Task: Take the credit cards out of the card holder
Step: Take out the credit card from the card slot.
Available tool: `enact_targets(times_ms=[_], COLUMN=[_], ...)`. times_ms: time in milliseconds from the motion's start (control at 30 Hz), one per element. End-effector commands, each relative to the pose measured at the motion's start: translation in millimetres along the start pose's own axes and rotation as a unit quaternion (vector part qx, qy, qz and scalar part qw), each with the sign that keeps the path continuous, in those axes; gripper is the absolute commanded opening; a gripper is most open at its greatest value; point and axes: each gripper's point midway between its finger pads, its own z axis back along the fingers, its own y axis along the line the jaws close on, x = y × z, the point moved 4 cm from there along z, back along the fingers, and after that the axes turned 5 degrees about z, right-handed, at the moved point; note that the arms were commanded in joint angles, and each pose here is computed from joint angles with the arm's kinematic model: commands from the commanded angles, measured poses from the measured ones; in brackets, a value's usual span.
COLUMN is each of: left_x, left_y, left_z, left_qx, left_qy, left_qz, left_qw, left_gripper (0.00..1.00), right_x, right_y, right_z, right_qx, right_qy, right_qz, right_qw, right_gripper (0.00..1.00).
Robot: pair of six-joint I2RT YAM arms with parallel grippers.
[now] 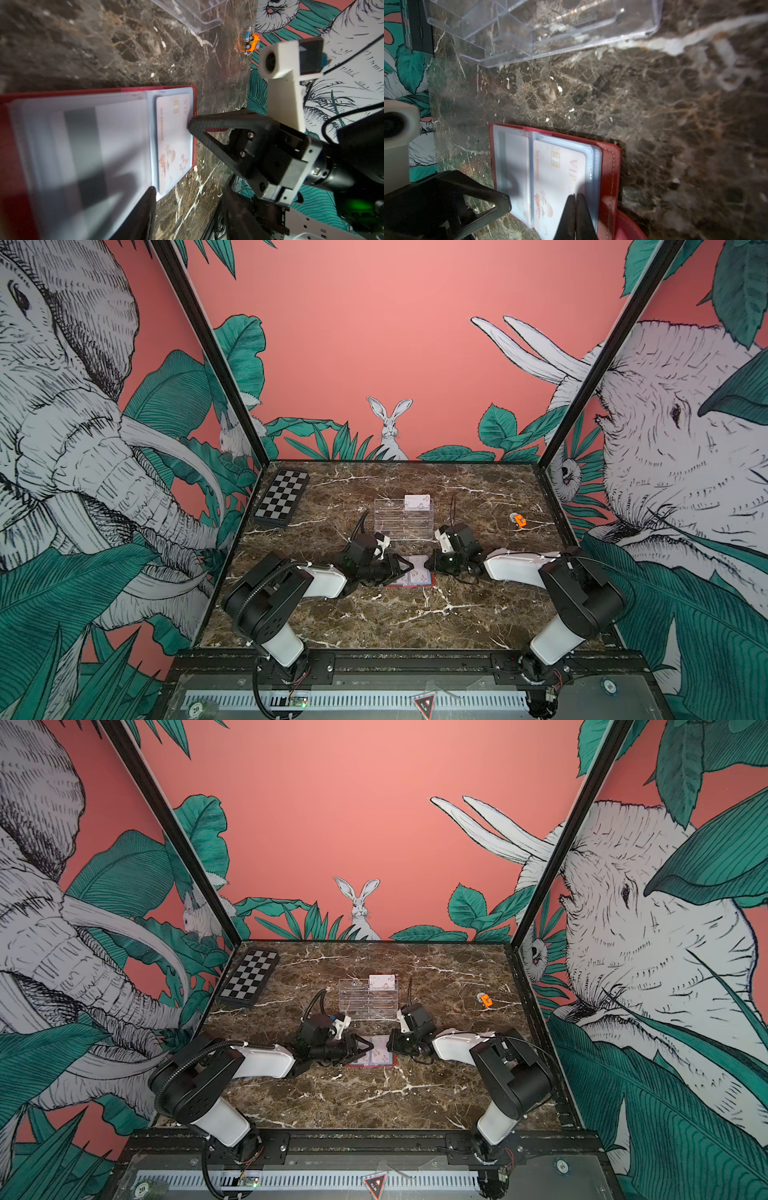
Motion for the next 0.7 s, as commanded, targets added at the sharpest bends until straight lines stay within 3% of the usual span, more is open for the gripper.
enact_targets(times_ms=[0,667], left_x=[-1,-4], left_y=[3,24], left_z=[-1,-10], left_qx=[-0.004,0.003], left_qy=[-0.005,-0.004], left_qz=[0.001,0.017], left_qw=[1.0,1.0], left_gripper=[0.52,0.42], right_x=[-5,-11], right_y=[-3,4], right_z=[1,2], right_qx=[-0.014,-0.032], right_qy=[0.0,0.004], right_qz=[0.008,0.029], right_qw=[1.0,0.999], right_gripper=[0.0,0.0])
